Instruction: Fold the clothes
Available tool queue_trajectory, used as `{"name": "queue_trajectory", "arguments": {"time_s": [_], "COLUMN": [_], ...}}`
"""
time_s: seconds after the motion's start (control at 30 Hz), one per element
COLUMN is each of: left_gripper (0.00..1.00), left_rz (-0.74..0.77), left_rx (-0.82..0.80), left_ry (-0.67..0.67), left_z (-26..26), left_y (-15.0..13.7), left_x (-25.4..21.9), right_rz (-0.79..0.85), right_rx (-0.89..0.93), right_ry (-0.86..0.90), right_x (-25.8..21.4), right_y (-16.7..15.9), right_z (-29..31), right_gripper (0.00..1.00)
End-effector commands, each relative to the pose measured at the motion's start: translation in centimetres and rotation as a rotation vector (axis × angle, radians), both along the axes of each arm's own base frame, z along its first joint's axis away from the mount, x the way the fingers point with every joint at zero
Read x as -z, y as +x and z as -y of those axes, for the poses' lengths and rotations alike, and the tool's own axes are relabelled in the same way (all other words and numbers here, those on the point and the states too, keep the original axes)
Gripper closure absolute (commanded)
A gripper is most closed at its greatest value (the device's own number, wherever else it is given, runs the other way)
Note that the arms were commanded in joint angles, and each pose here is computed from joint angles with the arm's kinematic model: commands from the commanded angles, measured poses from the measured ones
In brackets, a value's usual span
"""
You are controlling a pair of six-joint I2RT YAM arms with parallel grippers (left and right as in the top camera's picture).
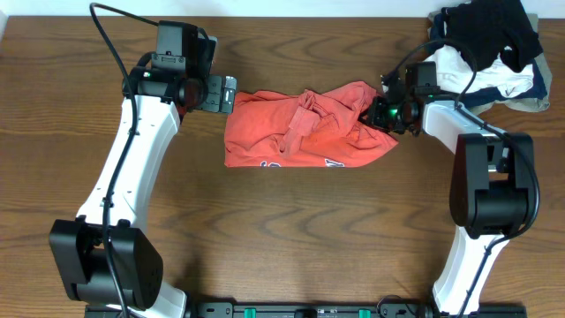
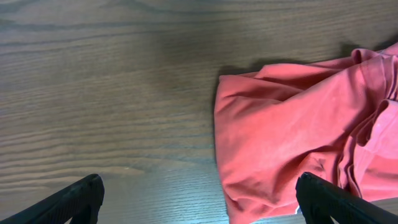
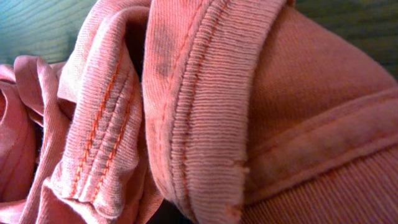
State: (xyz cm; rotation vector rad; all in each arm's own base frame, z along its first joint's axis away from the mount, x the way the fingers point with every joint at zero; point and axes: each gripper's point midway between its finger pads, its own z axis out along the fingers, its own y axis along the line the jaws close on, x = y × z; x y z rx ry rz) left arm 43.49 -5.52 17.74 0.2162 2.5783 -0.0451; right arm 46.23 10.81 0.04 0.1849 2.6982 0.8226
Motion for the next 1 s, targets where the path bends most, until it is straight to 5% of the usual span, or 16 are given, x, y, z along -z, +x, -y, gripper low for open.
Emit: {"name": "queue_trajectory", "arguments": {"time_s": [0.0, 0.27, 0.53, 0.87, 0.97], "left_gripper": [0.01, 0.0, 0.0, 0.0, 0.0], "left_rz": [-0.018, 0.003, 0.001, 0.0, 0.0], "left_rx": [-0.022, -0.103, -0.161, -0.16, -0.16], "left_ry": [0.062, 0.083, 0.083, 0.073, 0.073], "left_z": [-1.3, -4.6, -7.2, -7.2, -7.2], "left_y": [0.0, 0.7, 0.7, 0.6, 0.6], "left_x": [0.9, 0.6, 0.6, 0.6, 0.6], "right_rz": [-0.031, 0.135, 0.247, 0.263, 0.221], "right_rx": [0.033, 0.076, -0.002, -0.208, -0.309], "right_ry": [-0.041, -0.201, -0.236, -0.22, -0.209], "right_x": [0.6, -10.4, -17.6, -14.2, -10.9], "right_y": [-0.9, -1.0, -0.7, -0.1, -1.2], "right_z": [2.9, 9.7, 8.1, -4.5, -9.4], "right_gripper": [0.99, 0.99, 0.99, 0.99, 0.9]}}
